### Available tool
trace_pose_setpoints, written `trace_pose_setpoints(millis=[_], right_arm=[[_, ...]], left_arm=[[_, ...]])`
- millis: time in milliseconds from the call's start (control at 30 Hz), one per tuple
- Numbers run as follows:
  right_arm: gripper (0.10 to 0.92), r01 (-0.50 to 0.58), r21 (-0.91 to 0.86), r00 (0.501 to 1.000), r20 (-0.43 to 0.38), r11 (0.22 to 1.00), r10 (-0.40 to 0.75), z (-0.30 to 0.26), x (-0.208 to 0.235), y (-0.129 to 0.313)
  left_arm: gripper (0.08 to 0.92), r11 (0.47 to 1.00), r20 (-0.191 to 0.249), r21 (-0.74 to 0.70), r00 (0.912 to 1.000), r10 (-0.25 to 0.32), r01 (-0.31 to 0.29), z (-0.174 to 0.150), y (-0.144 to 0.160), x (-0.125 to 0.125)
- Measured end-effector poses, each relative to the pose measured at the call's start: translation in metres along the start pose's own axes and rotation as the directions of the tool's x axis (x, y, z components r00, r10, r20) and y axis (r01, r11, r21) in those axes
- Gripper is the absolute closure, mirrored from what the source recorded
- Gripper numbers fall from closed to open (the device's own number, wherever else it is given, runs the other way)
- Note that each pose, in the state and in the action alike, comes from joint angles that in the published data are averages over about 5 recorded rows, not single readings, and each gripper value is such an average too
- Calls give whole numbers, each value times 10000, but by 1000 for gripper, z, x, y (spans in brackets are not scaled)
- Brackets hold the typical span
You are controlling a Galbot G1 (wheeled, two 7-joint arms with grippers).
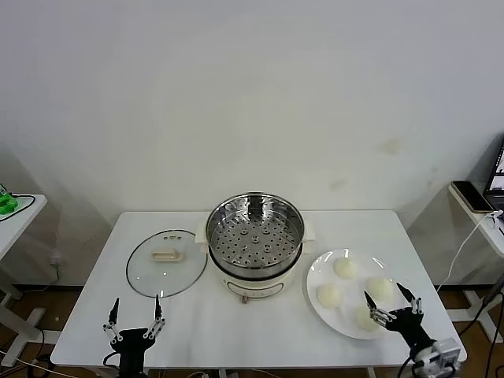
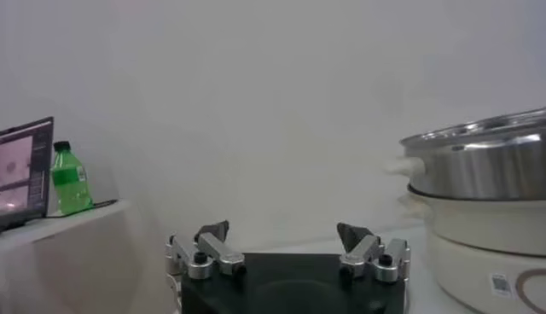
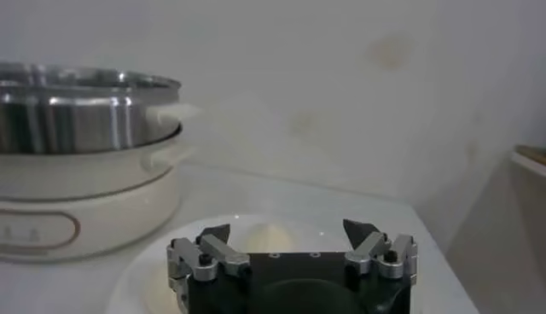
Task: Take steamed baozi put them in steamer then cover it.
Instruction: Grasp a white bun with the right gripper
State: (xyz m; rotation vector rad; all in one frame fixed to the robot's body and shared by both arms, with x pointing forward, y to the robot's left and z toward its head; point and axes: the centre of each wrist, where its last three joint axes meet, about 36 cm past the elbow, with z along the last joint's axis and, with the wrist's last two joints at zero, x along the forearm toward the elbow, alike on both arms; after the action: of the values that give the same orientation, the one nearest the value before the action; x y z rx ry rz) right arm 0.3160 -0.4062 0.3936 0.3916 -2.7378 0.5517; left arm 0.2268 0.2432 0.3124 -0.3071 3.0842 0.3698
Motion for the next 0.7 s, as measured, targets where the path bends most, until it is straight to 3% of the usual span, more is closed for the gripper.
trace_pose_setpoints(millis=[300,500,700], right_arm=[[199,1621,3182,9852,-1063,9341,-1347,-31,-31,-51],[200,2968,5414,9539,-2062,7867,-2180,-65,-60,-85],[199,4236,6555,9057,-3181,6252,-2802,-96,-92,-104]], left_arm=[[177,9999,26,-139,10000,20,-20,2,-2,8],[177,9997,7,-227,10000,18,-18,3,-2,15],[177,9996,19,-282,10000,41,-41,3,-3,16]])
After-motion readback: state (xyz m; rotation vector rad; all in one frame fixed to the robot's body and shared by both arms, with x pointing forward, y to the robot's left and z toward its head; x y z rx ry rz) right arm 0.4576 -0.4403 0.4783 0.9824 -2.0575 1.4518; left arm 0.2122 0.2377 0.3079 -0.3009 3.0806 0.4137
